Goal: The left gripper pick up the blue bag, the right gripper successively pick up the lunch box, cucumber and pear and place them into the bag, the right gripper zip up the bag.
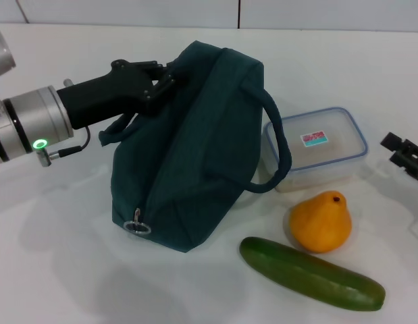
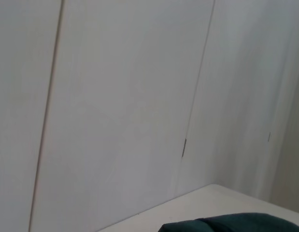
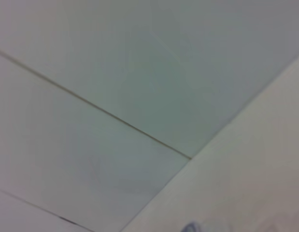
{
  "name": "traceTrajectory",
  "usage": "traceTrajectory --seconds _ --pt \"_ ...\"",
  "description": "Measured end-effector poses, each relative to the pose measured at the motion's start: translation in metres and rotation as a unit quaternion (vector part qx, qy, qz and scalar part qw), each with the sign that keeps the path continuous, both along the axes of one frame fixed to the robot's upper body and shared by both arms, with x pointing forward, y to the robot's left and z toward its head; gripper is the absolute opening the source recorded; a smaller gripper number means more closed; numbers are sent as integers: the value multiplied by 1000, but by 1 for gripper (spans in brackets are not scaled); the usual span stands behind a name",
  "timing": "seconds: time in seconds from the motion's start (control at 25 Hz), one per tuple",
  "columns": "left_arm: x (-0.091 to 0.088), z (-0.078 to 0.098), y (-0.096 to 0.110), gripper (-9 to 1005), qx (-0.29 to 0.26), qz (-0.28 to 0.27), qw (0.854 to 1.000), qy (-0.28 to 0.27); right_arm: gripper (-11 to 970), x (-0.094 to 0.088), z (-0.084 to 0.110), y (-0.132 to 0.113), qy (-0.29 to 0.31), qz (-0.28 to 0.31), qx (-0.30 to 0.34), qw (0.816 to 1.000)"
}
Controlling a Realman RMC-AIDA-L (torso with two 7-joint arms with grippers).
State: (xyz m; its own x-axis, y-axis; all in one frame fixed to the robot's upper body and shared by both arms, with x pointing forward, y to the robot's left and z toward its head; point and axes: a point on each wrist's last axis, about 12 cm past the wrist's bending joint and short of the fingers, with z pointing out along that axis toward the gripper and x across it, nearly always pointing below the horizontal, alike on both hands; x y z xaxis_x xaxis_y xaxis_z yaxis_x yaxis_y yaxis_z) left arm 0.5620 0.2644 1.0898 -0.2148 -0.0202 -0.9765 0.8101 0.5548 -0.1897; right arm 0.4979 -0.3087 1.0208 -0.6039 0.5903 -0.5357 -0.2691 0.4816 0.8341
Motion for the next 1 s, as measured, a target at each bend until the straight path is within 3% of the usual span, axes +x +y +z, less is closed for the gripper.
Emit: traceTrajectory --seconds 0.24,0.64,1.0 --pt "-3 -3 -1 119 15 -7 1000 -20 825 6 -6 16 60 -13 57 996" --pt "-6 -7 -4 118 32 -15 998 -42 814 14 -6 33 82 -45 127 988" --pt "-5 -7 -9 118 44 -31 997 -54 804 33 0 49 97 -47 145 984"
